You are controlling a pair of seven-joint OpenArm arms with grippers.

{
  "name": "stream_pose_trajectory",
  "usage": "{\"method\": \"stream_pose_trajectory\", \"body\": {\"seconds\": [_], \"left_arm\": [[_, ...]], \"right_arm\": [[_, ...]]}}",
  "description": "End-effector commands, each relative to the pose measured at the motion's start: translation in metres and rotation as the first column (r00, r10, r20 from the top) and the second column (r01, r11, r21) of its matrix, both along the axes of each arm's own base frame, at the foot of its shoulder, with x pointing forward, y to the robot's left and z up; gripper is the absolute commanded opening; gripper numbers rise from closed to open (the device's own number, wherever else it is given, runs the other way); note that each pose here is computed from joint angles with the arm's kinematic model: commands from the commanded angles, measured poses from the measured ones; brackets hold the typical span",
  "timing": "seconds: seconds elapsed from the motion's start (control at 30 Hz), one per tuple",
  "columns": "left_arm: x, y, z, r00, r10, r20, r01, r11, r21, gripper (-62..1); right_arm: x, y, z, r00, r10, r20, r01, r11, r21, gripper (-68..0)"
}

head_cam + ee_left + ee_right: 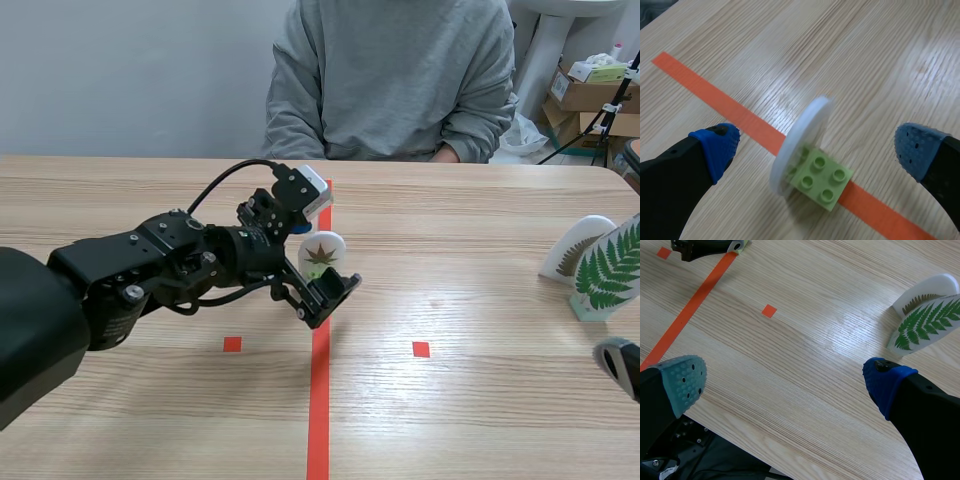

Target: Do the leaf sorting experiment

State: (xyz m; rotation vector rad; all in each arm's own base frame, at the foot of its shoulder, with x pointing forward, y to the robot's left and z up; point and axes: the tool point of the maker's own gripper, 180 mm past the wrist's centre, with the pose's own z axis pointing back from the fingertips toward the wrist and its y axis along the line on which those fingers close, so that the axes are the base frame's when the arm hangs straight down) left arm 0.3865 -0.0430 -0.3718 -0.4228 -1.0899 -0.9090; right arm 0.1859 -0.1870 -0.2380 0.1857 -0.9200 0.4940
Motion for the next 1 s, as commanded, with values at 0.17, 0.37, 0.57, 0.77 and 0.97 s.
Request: {"method": "stream_pose_trajectory", "body": {"seconds": [0.17,0.37,0.57,0.77,0.97], "left_arm": [[0.008,-0.005,0.017,0.999,0.0,0.037,0.002,0.999,-0.033,-19.4],[0.008,-0.005,0.017,0.999,0.0,0.038,0.001,0.999,-0.035,-43.6],[0.008,-0.005,0.017,0.999,0.002,0.036,0.0,0.999,-0.038,-53.8],[0.009,-0.005,0.018,0.999,0.003,0.036,-0.001,0.999,-0.041,-56.4],[-0.005,-0.007,0.021,0.998,-0.067,-0.02,0.066,0.996,-0.056,-56.4]], "right_arm": [[0.003,0.001,0.004,1.0,0.013,0.021,-0.013,1.0,0.004,-2.1],[0.003,0.001,0.004,1.0,0.013,0.021,-0.013,1.0,0.004,-2.1],[0.003,0.001,0.004,1.0,0.013,0.021,-0.013,1.0,0.004,-2.1],[0.003,0.001,0.004,1.0,0.013,0.021,-0.013,1.0,0.004,-2.1],[0.003,0.001,0.004,1.0,0.013,0.021,-0.013,1.0,0.004,-2.1]]}}
